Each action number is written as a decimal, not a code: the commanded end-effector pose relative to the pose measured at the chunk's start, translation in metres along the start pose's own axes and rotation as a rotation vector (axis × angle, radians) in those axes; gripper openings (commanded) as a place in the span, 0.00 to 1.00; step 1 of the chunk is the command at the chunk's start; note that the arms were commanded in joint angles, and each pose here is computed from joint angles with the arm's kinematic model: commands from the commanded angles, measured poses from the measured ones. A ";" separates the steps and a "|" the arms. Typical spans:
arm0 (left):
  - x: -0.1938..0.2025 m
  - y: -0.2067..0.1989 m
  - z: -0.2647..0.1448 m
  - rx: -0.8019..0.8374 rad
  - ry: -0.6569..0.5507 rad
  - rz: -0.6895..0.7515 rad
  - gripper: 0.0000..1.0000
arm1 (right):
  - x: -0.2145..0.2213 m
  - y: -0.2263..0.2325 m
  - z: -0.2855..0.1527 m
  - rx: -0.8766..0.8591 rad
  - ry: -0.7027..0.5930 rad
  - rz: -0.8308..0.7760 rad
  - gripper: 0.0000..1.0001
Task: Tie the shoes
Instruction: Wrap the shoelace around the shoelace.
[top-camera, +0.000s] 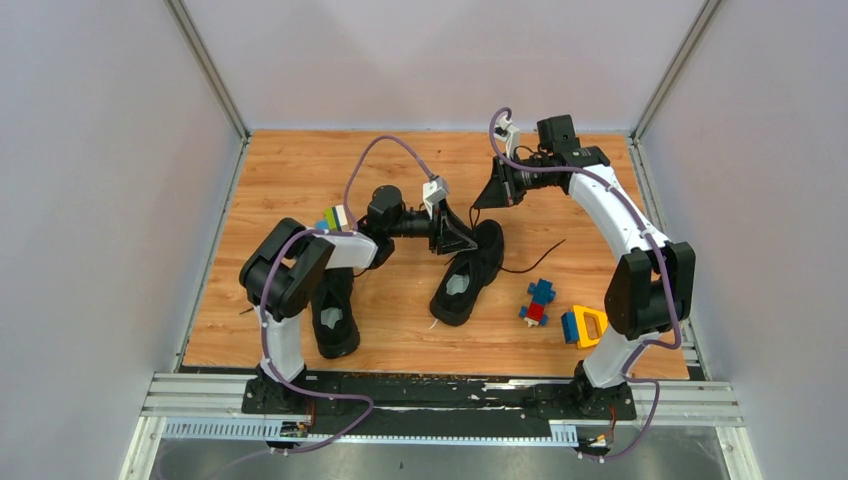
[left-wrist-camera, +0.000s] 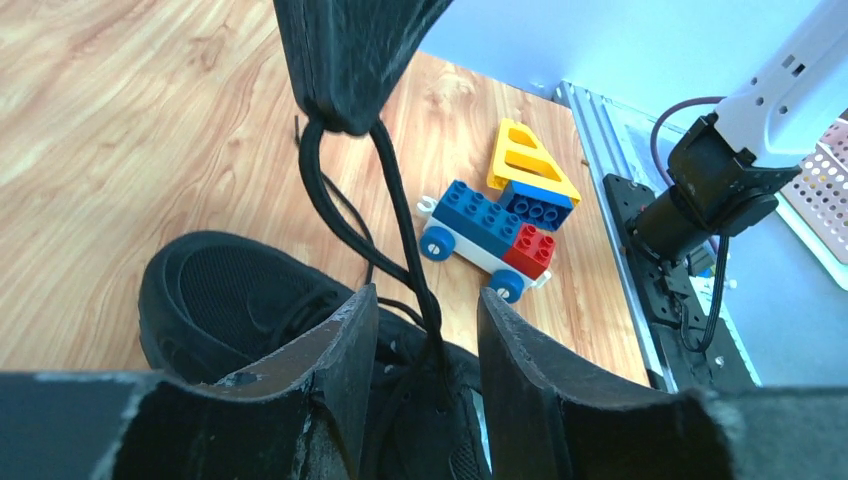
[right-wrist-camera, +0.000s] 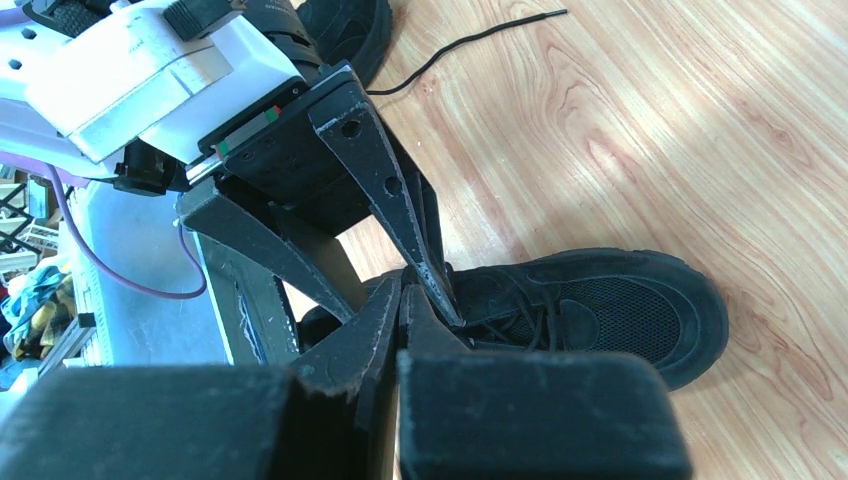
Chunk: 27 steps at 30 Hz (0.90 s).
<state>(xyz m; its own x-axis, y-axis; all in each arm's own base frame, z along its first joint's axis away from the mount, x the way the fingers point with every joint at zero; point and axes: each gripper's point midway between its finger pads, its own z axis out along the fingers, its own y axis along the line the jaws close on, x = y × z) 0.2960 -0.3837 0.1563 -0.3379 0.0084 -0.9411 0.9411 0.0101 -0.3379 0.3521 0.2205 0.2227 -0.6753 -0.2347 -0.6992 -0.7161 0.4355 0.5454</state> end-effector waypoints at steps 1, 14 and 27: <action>-0.022 -0.001 0.008 0.056 -0.048 0.045 0.48 | -0.014 0.001 -0.003 -0.005 -0.041 -0.037 0.00; -0.009 0.004 0.011 0.086 -0.033 -0.002 0.26 | -0.016 0.001 -0.005 0.000 -0.046 -0.041 0.00; -0.010 0.013 -0.006 0.021 -0.025 0.001 0.20 | -0.018 -0.011 -0.008 0.035 -0.052 -0.028 0.00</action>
<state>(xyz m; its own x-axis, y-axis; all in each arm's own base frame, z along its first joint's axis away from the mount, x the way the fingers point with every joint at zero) 0.3096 -0.3829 0.1413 -0.4026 0.0101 -0.9153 0.9152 -0.0124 -0.4027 0.3582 0.2135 0.2215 -0.6798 -0.2199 -0.6997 -0.7065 0.4524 0.5442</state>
